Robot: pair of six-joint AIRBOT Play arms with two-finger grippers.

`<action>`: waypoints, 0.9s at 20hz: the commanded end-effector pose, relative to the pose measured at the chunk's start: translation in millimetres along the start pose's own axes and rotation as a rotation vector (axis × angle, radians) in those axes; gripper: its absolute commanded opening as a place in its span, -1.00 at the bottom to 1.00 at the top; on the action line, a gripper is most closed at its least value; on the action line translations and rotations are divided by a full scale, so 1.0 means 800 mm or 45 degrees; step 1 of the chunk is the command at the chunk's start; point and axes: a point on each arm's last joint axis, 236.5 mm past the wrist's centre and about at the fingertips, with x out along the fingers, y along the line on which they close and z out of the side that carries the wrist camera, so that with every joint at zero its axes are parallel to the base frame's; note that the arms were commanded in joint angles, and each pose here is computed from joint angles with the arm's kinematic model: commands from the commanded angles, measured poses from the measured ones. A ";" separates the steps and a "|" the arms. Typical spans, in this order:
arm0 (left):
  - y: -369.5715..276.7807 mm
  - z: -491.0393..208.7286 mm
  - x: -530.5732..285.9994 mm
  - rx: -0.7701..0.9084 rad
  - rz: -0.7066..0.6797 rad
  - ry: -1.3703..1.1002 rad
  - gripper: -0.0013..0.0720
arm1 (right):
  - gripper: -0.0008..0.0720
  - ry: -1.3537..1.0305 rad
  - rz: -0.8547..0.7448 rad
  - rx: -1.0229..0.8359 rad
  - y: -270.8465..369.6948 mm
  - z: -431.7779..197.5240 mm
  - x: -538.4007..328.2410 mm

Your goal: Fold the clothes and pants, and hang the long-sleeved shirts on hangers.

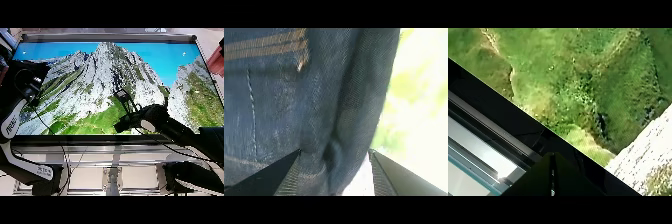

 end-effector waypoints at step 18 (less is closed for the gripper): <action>0.049 -0.027 0.008 -0.046 0.064 0.080 0.34 | -0.94 -0.004 -0.001 -0.001 0.000 0.001 0.000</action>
